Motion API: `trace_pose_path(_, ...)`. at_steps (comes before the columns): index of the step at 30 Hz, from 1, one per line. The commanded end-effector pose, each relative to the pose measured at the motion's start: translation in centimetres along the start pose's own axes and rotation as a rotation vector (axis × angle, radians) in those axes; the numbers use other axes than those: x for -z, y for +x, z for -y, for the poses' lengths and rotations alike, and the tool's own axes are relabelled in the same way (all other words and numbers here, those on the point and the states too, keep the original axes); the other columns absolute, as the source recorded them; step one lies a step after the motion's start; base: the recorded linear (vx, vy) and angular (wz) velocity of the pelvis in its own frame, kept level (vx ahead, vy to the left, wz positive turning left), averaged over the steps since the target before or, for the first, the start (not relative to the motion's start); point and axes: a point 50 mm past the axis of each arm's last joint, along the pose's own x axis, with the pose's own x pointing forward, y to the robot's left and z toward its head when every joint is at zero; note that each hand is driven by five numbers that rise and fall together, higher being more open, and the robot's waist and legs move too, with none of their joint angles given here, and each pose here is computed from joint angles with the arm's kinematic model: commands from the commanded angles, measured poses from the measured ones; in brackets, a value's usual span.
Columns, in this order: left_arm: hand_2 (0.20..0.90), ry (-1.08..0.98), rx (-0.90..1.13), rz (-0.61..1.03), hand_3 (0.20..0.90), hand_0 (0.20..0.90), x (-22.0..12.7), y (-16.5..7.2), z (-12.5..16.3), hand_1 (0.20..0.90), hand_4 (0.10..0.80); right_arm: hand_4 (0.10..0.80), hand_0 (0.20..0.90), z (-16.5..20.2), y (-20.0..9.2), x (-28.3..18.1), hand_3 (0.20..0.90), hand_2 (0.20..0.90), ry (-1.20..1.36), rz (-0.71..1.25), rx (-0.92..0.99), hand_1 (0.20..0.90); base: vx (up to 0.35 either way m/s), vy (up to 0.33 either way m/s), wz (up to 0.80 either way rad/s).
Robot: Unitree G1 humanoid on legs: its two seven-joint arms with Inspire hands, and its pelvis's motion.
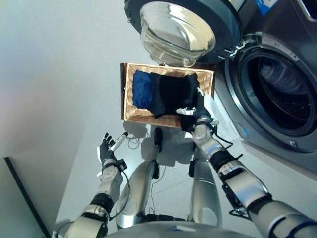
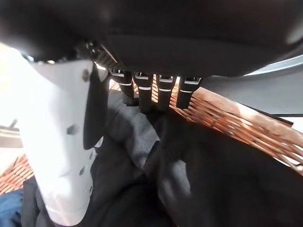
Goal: Pick up the clothes and place them into the washing machine
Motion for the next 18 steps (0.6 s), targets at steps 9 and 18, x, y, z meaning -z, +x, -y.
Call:
trace_pose_path(9, 0.9, -0.02, -0.038, 0.142, 0.9, 0.9, -2.7, 0.4, -2.2, 0.9, 0.8, 0.8, 0.9, 3.6, 3.3, -6.0, 0.9, 0.9, 0.153, 0.098, 0.16, 0.9, -0.002, 0.005, 0.01)
trace_pose_path(18, 0.9, -0.029, -0.009, 0.173, 0.9, 0.9, -3.5, 0.4, -2.1, 0.9, 0.8, 0.8, 0.9, 3.9, 4.1, -7.9, 0.9, 0.9, 0.147, 0.124, 0.117, 0.9, 0.0, 0.0, 0.0)
